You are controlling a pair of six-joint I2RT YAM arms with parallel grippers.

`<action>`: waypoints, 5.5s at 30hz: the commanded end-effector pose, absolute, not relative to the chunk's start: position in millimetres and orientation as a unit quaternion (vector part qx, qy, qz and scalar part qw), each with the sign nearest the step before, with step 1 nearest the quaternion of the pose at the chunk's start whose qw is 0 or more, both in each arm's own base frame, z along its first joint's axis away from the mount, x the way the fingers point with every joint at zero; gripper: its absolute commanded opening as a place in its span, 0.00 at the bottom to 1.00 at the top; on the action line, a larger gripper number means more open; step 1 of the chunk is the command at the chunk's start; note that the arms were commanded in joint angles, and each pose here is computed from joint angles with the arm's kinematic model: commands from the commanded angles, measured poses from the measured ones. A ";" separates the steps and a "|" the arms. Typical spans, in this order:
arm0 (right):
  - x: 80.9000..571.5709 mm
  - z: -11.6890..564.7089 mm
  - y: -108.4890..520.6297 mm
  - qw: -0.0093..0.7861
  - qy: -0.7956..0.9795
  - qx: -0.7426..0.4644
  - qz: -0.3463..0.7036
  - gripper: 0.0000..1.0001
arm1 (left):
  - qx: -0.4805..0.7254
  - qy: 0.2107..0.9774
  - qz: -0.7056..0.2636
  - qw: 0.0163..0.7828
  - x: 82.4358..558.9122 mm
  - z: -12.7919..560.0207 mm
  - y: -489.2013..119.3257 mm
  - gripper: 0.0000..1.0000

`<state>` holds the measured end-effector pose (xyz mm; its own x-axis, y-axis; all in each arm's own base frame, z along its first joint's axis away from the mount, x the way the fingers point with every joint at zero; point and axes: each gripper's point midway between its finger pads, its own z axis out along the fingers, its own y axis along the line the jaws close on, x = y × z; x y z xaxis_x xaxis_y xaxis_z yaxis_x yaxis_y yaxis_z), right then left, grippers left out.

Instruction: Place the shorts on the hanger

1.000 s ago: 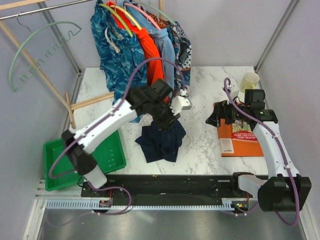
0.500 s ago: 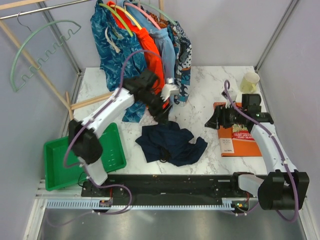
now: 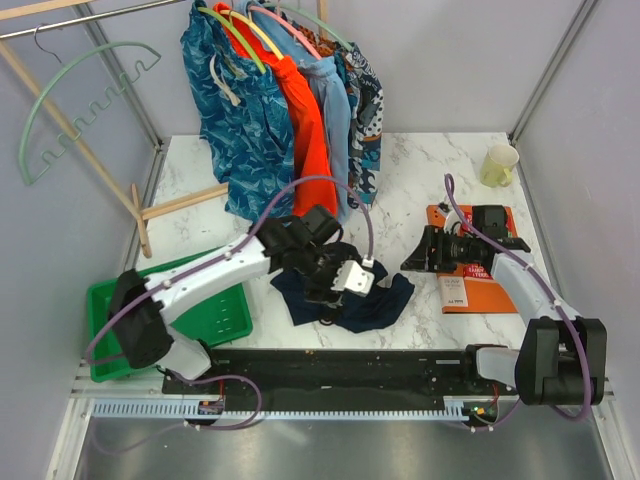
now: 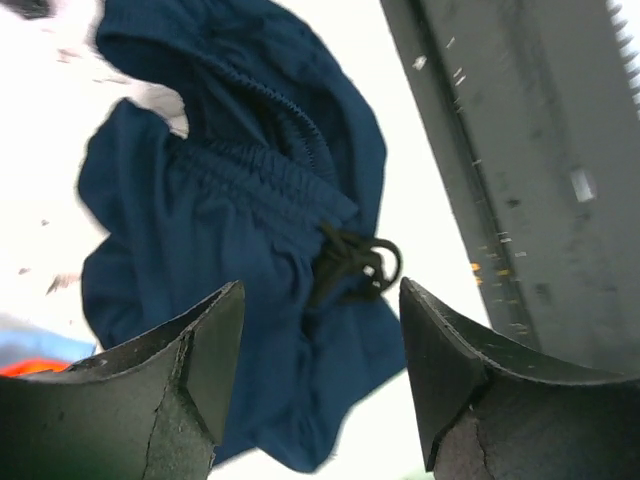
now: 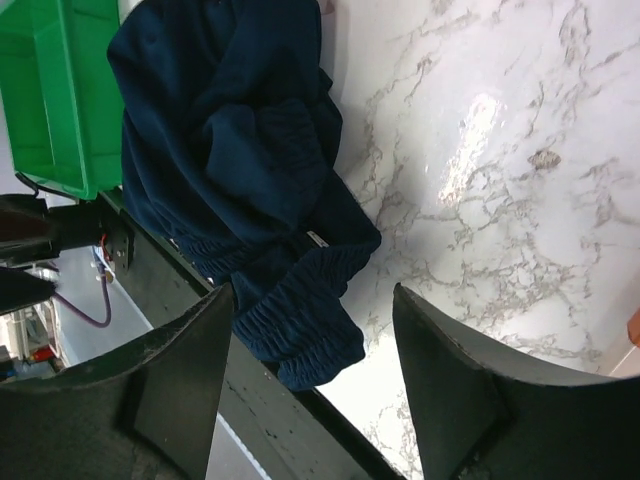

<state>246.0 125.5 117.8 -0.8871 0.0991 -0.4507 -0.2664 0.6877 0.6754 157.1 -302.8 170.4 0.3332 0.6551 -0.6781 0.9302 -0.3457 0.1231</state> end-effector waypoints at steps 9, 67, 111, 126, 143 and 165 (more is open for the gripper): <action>228.3 120.7 142.8 0.246 0.871 -0.069 0.420 0.72 | 0.773 0.523 -0.222 0.283 234.6 151.8 -375.2 0.69; 269.8 149.0 141.6 0.181 0.887 -0.219 0.364 0.00 | 0.715 0.631 -0.152 0.262 217.4 114.0 -318.6 0.83; 258.3 534.8 115.5 0.669 0.628 -0.322 0.234 0.00 | 0.408 0.597 -0.172 0.669 222.2 504.1 -199.7 0.02; 332.6 272.6 218.6 0.367 0.794 -0.351 0.336 0.00 | 0.426 0.778 -0.213 0.409 231.5 278.4 -230.3 0.02; 342.7 167.6 229.1 0.259 0.869 -0.291 0.306 0.54 | 0.362 0.869 -0.194 0.278 248.9 144.3 -195.2 0.02; 381.0 62.3 256.9 0.221 0.924 -0.282 0.133 0.13 | 0.366 0.866 -0.181 0.288 248.7 142.7 -188.7 0.02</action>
<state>362.2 268.0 50.4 -0.7513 -0.4774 -0.4557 -0.6148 0.7574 0.2202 244.3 -186.0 131.1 -0.5881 0.5623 -0.5813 0.7417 0.6616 -0.1103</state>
